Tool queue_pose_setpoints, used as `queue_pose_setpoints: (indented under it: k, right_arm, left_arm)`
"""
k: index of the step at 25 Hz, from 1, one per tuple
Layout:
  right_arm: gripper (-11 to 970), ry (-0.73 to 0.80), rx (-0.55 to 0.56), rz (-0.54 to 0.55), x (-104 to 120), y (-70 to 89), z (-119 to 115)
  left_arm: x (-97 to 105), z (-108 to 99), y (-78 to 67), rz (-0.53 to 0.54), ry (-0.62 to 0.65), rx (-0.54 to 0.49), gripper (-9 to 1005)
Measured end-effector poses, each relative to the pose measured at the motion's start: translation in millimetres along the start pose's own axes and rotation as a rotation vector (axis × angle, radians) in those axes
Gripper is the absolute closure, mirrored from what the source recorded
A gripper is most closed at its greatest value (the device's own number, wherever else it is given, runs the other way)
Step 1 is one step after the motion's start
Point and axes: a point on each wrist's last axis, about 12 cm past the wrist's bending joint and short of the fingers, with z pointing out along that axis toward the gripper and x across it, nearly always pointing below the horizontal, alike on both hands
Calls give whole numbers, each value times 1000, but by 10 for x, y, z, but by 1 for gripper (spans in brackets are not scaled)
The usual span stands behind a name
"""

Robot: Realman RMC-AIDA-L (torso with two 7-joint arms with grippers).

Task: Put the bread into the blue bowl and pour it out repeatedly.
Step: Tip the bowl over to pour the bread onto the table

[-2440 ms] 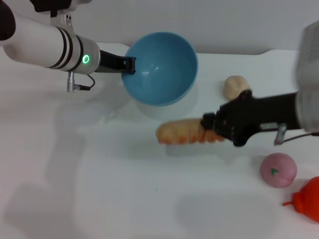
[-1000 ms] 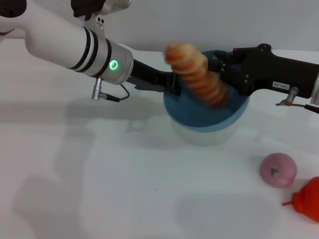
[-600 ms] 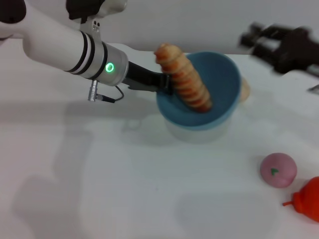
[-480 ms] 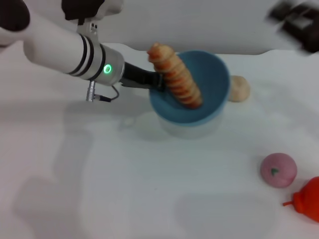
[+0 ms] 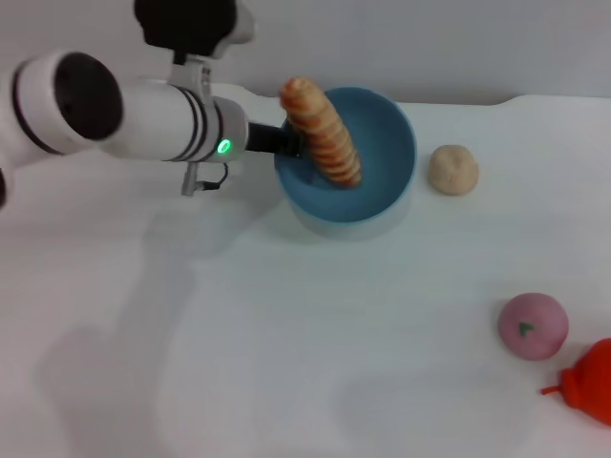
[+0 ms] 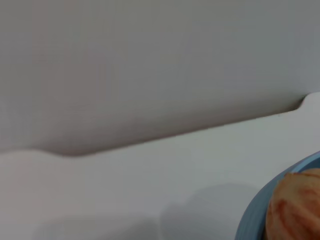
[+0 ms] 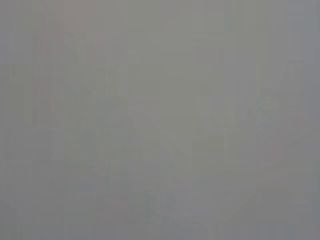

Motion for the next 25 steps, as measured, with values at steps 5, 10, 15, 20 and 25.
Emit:
queue_pose_setpoints:
  k: [5,10,15,20,25]
  right_arm:
    - [612,2,53,30,120,-18,-205]
    - [612,11,117,65,196,-53,-336]
    - [612,12,151,81,228,-74,-395]
    - [611,6,194,99,256,-98,-462]
    - [611,8,202,108,277,-92,-479]
  left_arm:
    - [-22,72,-87,90,-88,-41,997]
    - [10,127,-203,234,-190,-72,998]
    - [94,144,-290,368,-317,-99,998]
    - [155,104,-367,481,-442,-107,998]
    - [229,99,-397,626,-484,-124,997]
